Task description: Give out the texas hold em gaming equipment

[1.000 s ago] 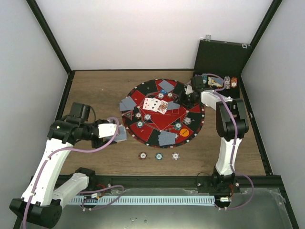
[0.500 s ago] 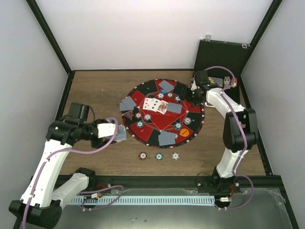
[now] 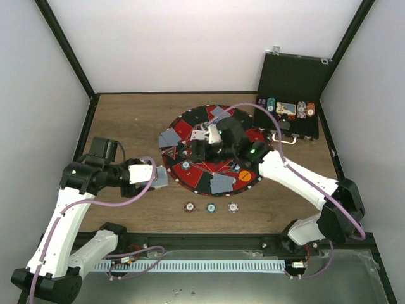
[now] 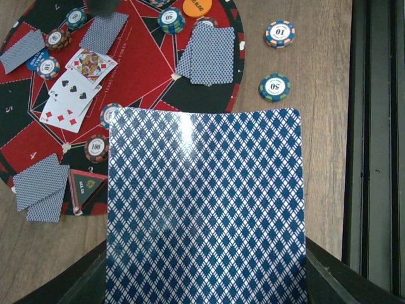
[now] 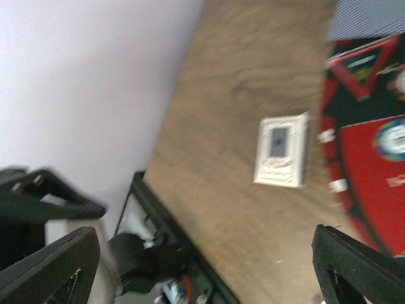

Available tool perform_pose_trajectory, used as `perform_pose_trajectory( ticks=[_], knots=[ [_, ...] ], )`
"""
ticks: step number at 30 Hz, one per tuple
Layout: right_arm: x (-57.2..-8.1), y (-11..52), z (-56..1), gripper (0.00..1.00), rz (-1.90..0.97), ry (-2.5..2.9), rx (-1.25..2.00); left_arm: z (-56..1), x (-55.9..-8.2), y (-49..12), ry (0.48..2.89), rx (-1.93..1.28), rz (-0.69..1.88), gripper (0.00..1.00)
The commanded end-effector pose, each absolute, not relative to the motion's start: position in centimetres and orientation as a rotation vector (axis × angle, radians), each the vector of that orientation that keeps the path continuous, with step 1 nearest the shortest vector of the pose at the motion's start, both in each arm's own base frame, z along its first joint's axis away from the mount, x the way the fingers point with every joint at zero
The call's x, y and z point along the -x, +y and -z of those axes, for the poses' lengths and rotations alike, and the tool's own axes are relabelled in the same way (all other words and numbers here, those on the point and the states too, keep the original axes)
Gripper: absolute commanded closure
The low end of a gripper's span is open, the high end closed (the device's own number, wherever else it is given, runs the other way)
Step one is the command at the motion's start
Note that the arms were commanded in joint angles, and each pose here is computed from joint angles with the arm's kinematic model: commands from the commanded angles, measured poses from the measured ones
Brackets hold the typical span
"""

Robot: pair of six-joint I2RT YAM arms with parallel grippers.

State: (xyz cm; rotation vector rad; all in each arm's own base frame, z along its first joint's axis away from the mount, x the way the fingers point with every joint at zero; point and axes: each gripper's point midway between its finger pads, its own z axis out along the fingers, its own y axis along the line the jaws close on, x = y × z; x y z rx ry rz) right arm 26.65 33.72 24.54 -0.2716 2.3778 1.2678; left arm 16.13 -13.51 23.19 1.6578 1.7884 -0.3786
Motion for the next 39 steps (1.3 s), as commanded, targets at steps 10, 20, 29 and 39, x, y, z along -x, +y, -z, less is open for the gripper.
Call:
perform_pose_trajectory(
  ticks=[10, 20, 29, 39],
  knots=[
    [-17.5, 42.9, -26.5, 0.06, -1.66, 2.303, 0.498, -24.1, -15.9, -14.1, 1.739, -1.658, 0.417, 0.96],
    [-17.0, 45.9, -25.3, 0.12, -1.721, 2.314, 0.541, -24.0, -15.7, -14.2, 1.74, -1.657, 0.43, 0.96],
    [-17.7, 46.4, -24.2, 0.18, -1.749, 2.336, 0.51, -23.9, -15.7, -14.1, 1.746, -1.666, 0.424, 0.96],
    [-19.9, 41.7, -20.9, 0.37, -1.687, 2.413, 0.34, -24.4, -15.8, -14.1, 1.737, -1.663, 0.418, 0.96]
  ],
)
